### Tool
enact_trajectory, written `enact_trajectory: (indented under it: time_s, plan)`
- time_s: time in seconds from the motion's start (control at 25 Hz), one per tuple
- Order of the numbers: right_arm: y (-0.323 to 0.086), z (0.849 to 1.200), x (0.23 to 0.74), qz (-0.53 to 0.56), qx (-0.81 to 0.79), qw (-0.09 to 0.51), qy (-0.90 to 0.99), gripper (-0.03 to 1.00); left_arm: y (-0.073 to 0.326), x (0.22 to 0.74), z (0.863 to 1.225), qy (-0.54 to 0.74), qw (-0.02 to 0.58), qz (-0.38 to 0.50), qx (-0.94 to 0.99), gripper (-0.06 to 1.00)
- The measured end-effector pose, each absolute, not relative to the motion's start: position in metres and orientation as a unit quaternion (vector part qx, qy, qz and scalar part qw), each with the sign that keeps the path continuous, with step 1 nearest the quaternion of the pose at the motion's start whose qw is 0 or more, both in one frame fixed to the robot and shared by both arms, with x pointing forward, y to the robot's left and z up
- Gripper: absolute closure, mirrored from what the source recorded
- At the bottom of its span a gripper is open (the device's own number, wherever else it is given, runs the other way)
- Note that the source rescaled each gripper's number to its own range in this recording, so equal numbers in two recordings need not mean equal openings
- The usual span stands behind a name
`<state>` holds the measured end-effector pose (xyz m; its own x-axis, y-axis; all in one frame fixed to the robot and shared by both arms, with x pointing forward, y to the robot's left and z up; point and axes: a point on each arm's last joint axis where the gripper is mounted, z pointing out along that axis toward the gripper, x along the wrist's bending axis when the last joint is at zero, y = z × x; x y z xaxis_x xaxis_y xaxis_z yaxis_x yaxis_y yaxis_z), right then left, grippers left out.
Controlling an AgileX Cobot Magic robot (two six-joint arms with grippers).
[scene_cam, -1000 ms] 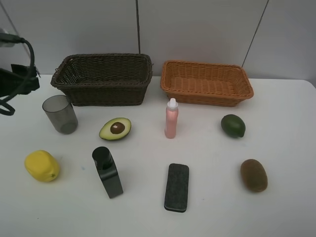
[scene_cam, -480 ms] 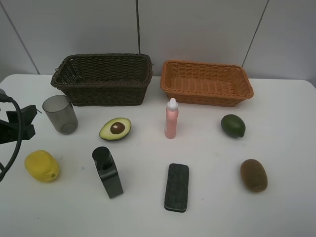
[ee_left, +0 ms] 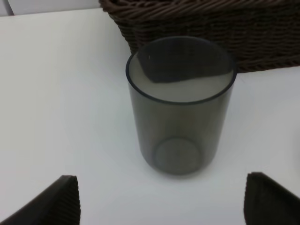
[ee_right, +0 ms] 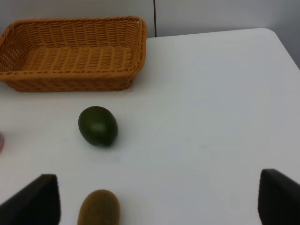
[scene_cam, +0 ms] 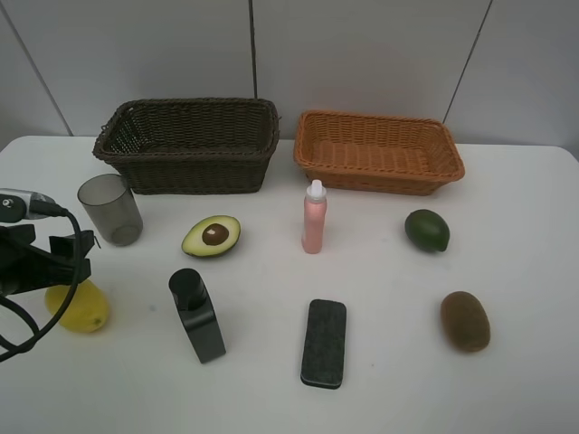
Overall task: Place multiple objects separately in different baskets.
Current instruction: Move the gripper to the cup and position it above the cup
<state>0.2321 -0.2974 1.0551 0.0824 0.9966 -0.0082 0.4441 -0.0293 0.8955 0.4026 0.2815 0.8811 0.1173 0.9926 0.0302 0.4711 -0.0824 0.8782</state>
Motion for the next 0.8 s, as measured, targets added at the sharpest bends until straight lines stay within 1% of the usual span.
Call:
enact_trajectory:
  time_s: [0.16,0.4,0.8]
  plan:
    - [-0.297,1.055,0.232,0.354,0.624,0.39,0.577,-0.03,0.282,0.401,0.858,0.574,0.328,0.319,0.679,0.12]
    - [-0.297,1.055,0.232,0.354,0.624,0.39,0.577,-0.03,0.279,0.413,0.85,0.567,0.328,0.316,0.686,0.12]
    - [-0.297,1.055,0.232,0.355,0.624,0.39,0.577,-0.03,0.278,0.422,0.851,0.56,0.333,0.325,0.685,0.12]
